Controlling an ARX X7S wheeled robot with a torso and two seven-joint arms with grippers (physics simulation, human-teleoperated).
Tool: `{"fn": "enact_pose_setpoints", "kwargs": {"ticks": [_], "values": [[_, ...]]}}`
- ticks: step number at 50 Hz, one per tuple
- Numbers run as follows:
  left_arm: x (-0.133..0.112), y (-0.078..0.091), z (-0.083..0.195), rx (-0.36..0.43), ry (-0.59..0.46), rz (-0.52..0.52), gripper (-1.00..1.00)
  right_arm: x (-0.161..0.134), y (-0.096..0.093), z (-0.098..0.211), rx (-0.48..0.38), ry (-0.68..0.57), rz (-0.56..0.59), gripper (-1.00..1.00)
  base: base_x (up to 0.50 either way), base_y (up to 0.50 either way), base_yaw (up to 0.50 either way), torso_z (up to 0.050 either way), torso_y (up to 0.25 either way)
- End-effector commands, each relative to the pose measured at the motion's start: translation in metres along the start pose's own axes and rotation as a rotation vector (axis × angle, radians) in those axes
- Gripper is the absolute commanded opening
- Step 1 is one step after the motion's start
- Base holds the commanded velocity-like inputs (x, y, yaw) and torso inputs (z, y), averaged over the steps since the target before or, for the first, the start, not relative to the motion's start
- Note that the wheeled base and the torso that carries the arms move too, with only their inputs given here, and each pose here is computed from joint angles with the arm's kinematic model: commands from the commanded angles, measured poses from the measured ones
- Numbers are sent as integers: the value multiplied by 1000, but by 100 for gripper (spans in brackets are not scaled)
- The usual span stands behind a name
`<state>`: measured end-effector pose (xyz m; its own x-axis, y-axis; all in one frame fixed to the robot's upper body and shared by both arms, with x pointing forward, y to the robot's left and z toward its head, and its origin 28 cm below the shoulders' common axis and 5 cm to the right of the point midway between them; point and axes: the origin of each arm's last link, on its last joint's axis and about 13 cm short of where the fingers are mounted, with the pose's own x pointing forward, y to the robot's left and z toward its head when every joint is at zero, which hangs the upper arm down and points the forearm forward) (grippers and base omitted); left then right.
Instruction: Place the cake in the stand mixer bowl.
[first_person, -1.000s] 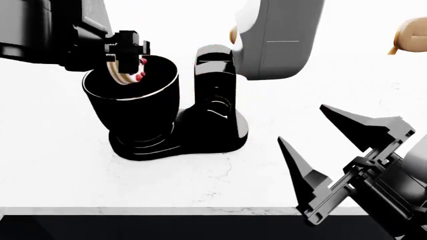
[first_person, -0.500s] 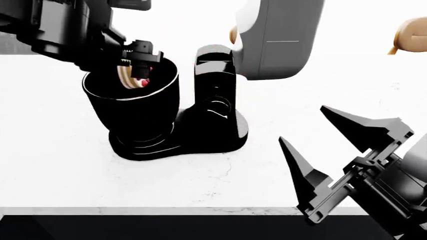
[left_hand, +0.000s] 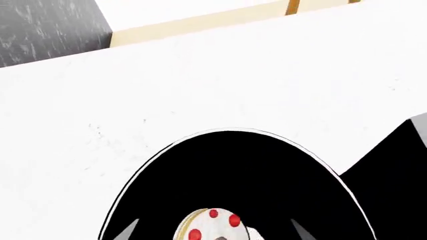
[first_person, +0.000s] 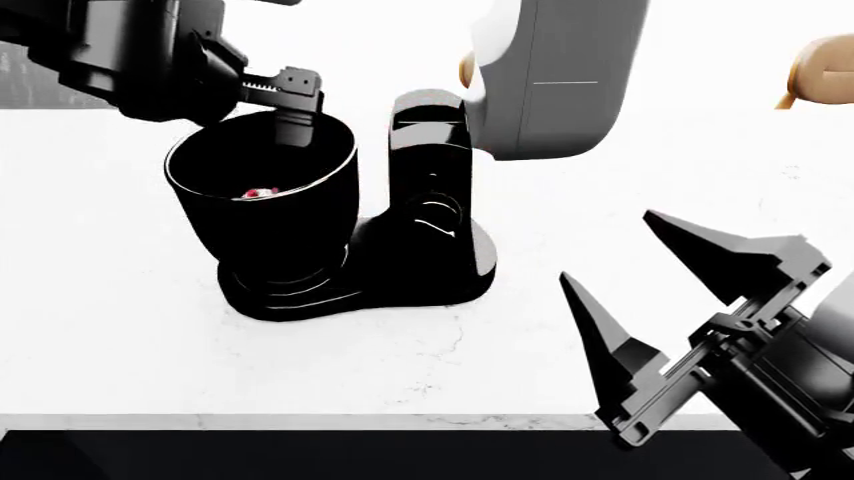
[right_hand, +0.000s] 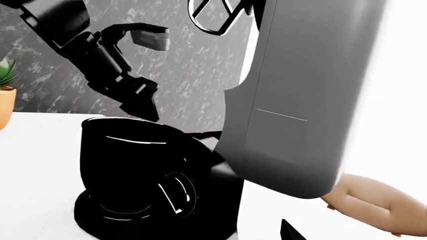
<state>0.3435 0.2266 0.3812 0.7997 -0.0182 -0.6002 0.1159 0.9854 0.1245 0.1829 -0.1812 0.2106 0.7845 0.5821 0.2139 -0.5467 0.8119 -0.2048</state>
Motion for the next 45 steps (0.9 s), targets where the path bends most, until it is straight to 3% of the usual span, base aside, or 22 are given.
{"fn": "enact_pose_setpoints", "kwargs": {"ticks": [1, 8, 18, 23, 24, 31, 35, 45], "values": [[-30, 5, 9, -17, -96, -6, 100, -1, 0, 2, -5, -4, -2, 100, 0, 0, 0, 0, 0], [-78, 12, 7, -52, -230, -56, 100, -1, 0, 2, -2, -9, -11, 100, 0, 0, 0, 0, 0], [-134, 21, -31, -94, -422, -106, 100, -4, 4, 14, -17, -33, -21, 100, 0, 0, 0, 0, 0], [-136, 18, -57, -84, -451, -105, 100, -4, 6, 20, -19, -58, -40, 100, 0, 0, 0, 0, 0], [-134, 15, -66, -47, -445, -107, 100, -3, 6, 22, -32, -59, -87, 100, 0, 0, 0, 0, 0], [-140, 17, -85, -93, -500, -121, 100, -8, 6, 39, 7, -121, -137, 100, 0, 0, 0, 0, 0], [-146, 16, -97, -93, -526, -125, 100, -7, 2, 50, 57, -200, -242, 100, 0, 0, 0, 0, 0], [-144, 10, -113, -59, -559, -130, 100, -12, 4, 60, 81, -242, -219, 100, 0, 0, 0, 0, 0]]}}
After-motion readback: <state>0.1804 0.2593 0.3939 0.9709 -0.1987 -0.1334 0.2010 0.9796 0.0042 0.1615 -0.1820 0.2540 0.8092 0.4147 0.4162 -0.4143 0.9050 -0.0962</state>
